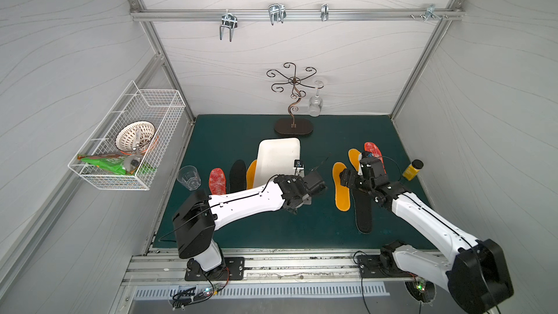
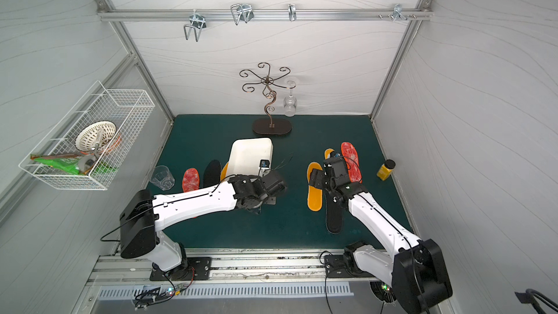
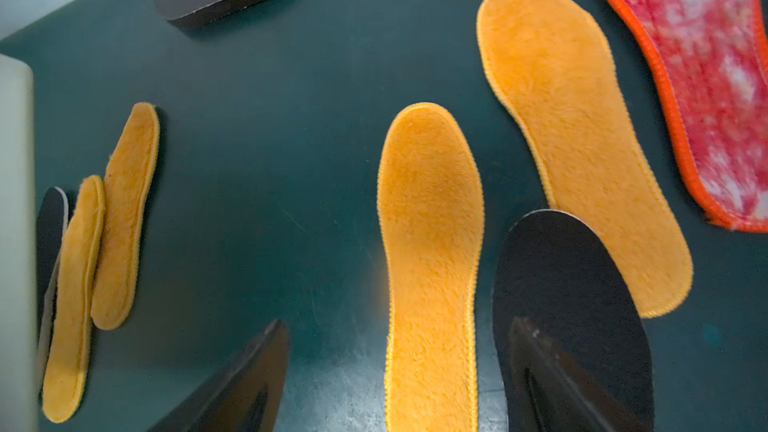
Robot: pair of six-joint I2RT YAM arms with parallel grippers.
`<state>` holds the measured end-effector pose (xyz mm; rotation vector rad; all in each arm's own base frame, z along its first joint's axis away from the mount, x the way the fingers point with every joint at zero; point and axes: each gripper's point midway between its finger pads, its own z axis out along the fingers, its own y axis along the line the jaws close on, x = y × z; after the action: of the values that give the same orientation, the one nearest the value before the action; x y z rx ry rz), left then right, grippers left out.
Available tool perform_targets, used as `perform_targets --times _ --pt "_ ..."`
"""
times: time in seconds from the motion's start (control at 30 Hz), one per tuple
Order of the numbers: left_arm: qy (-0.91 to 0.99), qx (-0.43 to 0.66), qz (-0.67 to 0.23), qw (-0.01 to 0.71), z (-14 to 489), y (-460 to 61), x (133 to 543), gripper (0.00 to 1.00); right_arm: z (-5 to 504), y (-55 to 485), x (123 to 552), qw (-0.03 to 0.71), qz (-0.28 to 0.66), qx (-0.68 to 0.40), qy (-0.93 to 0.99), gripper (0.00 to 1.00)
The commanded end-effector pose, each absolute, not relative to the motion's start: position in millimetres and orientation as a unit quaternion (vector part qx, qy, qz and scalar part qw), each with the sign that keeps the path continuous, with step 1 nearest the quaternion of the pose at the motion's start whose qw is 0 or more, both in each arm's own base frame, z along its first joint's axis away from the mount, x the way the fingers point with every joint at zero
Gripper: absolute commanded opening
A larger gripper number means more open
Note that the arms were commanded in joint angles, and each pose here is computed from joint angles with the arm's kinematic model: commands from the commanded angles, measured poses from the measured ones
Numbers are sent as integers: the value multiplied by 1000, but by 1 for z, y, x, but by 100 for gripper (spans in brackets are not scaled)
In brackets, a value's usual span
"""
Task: Put the insoles into the storage box
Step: Place the storage box at the center of the board.
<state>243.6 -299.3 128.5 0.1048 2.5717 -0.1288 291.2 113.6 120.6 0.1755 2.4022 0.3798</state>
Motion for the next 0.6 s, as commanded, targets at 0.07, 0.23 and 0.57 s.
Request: perform_targets --times 0.07,0.23,0.57 --pt "955 22 -109 274 136 -341 249 0 119 105 287 335 167 99 922 88" --pt "960 31 -124 250 116 -363 249 0 117 102 288 335 168 104 921 88" --pt "960 54 -156 228 106 -400 253 17 116 98 288 337 161 109 921 91"
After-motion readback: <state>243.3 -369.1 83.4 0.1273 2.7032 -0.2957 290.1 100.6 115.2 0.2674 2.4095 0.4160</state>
